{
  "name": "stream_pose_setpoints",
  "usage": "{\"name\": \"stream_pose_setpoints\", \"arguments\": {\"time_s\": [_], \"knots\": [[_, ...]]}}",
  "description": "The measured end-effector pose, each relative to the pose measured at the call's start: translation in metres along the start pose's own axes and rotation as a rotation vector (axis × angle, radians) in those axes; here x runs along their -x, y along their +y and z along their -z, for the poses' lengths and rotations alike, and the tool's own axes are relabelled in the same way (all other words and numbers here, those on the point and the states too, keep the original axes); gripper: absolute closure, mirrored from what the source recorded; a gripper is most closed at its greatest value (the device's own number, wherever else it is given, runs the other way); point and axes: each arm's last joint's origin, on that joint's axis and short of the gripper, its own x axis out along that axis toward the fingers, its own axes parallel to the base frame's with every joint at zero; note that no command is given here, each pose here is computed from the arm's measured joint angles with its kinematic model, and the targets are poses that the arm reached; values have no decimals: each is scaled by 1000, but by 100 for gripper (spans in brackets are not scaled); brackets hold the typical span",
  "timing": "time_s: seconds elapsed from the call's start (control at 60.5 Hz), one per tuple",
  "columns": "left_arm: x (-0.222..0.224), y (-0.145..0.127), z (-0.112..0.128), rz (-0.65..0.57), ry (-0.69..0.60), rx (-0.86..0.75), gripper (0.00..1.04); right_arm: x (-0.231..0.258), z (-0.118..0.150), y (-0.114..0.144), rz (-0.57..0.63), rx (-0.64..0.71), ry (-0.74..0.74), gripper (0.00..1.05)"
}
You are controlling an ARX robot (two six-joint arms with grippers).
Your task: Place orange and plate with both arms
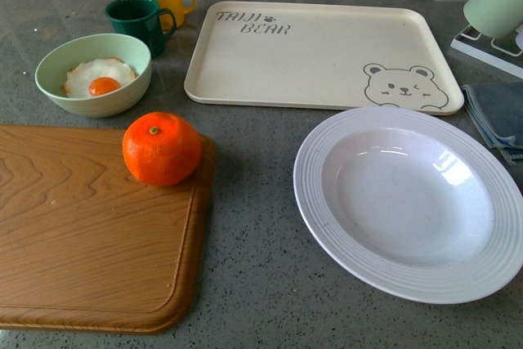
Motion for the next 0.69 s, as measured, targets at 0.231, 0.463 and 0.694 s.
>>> {"name": "stream_pose_setpoints", "arguments": {"time_s": [0.231, 0.463, 0.694], "knots": [[0, 0, 0, 0, 0, 0, 9, 0, 0, 0, 0, 0, 0, 9], [-3, -3, -5, 92, 404, 200, 9, 0, 0, 0, 0, 0, 0, 9], [-67, -20, -34, 122, 602, 338, 9, 0, 0, 0, -1, 0, 0, 9]]}}
